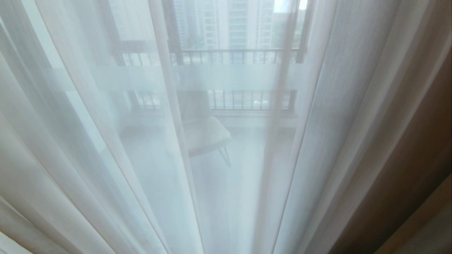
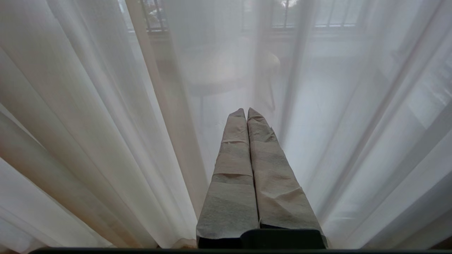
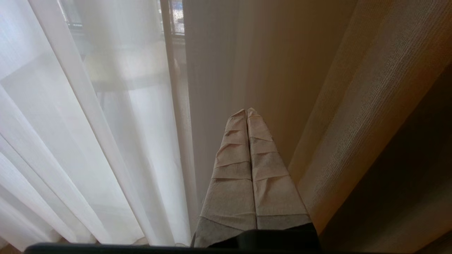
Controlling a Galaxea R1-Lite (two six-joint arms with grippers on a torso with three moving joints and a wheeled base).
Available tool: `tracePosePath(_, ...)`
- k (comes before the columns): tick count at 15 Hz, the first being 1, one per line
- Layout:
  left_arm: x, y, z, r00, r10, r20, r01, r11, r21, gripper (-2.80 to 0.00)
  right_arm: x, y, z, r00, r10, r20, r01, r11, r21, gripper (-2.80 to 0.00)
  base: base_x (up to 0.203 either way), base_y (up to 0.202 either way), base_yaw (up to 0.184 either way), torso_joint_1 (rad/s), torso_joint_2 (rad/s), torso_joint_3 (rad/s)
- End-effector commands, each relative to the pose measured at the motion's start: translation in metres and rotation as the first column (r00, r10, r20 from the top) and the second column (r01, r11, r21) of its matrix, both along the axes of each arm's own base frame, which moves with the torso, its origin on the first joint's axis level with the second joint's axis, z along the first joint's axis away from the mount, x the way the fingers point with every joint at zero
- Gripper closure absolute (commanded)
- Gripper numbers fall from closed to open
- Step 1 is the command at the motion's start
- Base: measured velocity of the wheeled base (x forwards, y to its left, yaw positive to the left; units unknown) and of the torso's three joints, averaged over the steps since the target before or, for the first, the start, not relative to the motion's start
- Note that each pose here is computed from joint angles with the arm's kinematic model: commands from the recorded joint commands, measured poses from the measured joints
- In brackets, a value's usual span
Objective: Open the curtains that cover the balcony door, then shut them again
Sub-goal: Close the outer curtains on both sides
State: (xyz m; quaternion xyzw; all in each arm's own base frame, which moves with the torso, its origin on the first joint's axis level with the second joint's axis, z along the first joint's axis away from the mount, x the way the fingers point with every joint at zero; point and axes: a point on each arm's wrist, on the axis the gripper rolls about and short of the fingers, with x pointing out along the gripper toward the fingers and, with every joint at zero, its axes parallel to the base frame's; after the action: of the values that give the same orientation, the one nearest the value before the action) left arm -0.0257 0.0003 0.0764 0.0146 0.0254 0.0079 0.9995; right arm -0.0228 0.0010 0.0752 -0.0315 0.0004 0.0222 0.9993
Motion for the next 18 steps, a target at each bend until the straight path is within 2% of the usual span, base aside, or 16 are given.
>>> tracePosePath(1,0.000,0.000,0.000,1.000,0.000,0.000,0.000,1.000,0.000,0.00,0.000,0.000,0.000,1.000,0.002,-0.001,-0.002,1.000,0.003,0.00,0.000,0.000,0.000,0.000,0.00,0.000)
tracePosePath(7,0.000,0.000,0.000,1.000,0.002,0.000,-0.002,1.000,0.000,0.00,0.000,0.000,0.004,1.000,0.001,0.020,-0.001,1.000,-0.028,0.00,0.000,0.000,0.000,0.000,0.00,0.000)
tracePosePath(11,0.000,0.000,0.000,1.000,0.003,0.000,-0.003,1.000,0.000,0.00,-0.004,0.001,0.041,0.995,0.026,0.094,-0.024,0.999,-0.025,0.00,0.000,0.000,0.000,0.000,0.00,0.000)
tracePosePath(13,0.000,0.000,0.000,1.000,0.001,0.000,-0.001,1.000,0.000,0.00,-0.001,0.001,0.060,0.995,0.014,0.101,-0.011,0.999,-0.030,0.00,0.000,0.000,0.000,0.000,0.00,0.000)
tracePosePath(14,0.000,0.000,0.000,1.000,0.002,0.000,-0.002,1.000,0.000,0.00,-0.002,0.000,0.073,0.993,-0.008,0.120,0.012,0.999,-0.031,0.00,0.000,0.000,0.000,0.000,0.00,0.000)
tracePosePath(16,0.000,0.000,0.000,1.000,0.002,0.000,-0.002,1.000,0.000,0.00,0.004,-0.002,0.093,0.985,-0.130,0.114,0.136,0.990,-0.046,0.00,0.000,0.000,0.000,0.000,0.00,0.000)
tracePosePath(18,0.000,0.000,0.000,1.000,0.002,0.000,-0.002,1.000,0.000,0.00,0.012,-0.002,0.107,0.957,-0.279,0.086,0.284,0.958,-0.049,0.00,0.000,0.000,0.000,0.000,0.00,0.000)
